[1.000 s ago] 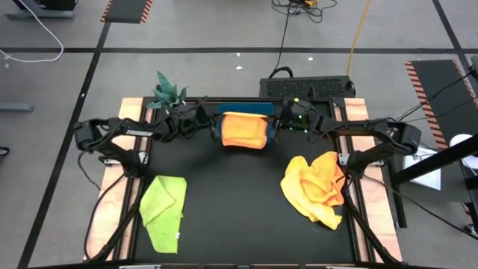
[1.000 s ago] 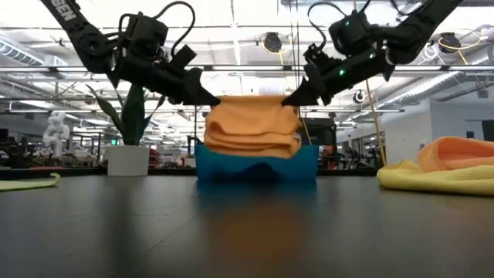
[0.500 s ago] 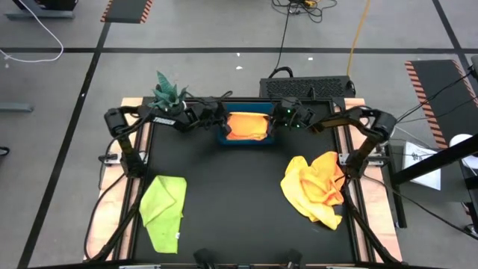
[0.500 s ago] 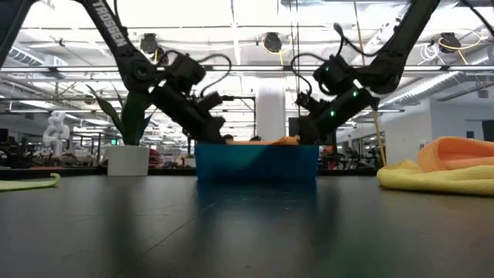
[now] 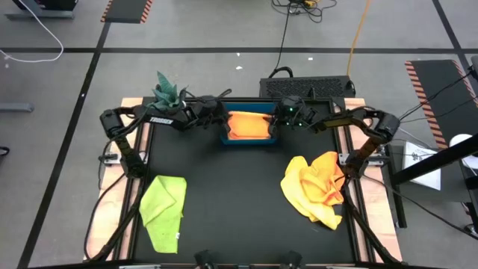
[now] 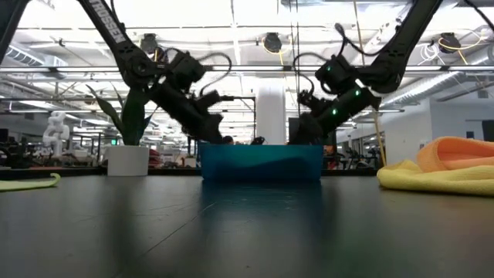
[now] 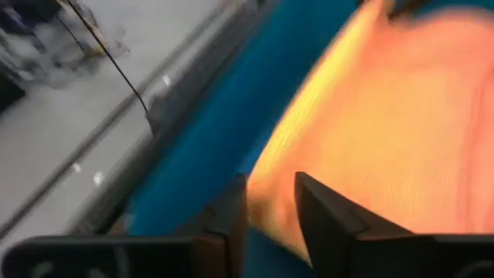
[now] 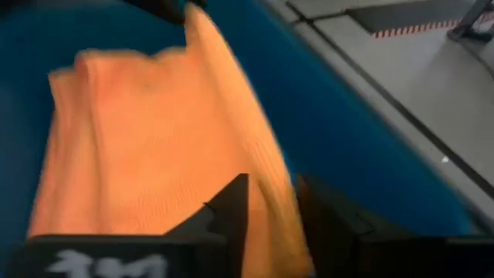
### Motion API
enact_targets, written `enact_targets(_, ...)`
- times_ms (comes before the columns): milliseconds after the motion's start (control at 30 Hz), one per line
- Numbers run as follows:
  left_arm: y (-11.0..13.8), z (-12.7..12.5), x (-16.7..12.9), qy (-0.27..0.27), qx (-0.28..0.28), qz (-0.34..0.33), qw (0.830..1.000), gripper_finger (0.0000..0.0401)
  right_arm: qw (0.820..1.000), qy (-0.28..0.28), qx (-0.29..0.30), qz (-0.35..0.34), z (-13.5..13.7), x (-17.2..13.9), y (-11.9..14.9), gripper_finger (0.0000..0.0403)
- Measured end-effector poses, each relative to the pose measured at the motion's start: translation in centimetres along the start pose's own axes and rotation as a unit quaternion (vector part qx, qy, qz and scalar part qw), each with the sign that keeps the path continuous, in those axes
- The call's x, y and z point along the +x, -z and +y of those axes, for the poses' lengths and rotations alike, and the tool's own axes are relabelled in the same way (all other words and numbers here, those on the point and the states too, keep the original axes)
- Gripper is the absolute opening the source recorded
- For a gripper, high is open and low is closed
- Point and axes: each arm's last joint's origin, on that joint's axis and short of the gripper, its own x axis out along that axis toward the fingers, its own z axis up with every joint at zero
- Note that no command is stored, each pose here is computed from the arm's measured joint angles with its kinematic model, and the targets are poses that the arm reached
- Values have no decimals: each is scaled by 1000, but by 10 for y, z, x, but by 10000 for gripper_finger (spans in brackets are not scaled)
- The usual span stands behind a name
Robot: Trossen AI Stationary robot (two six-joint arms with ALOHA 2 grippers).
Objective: Fold microfiber towels
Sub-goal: Put the left orange microfiber cloth, then fold the yellow microfiber cloth
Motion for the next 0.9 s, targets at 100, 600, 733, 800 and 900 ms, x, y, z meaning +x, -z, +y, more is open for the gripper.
enact_targets(100, -13, 3, -15, -19, -15, -11, 1000, 152, 1000, 3, 5, -21, 0, -12, -13, 147)
enact_targets(600, -47, -74, -95, 151, -48, -93, 983, 157, 982, -174, -20, -69, 53, -79, -33, 179)
enact_targets(733, -41, -112, -106, 166, -46, -104, 980, 129, 974, -222, -17, -39, 83, -91, -30, 179)
enact_targets(800, -37, -132, -114, 183, -43, -124, 974, 116, 972, -231, -34, -33, 101, -98, -30, 179)
enact_targets(900, -33, -156, -128, 199, -29, -156, 967, 98, 972, -222, -60, -37, 124, -110, -30, 179)
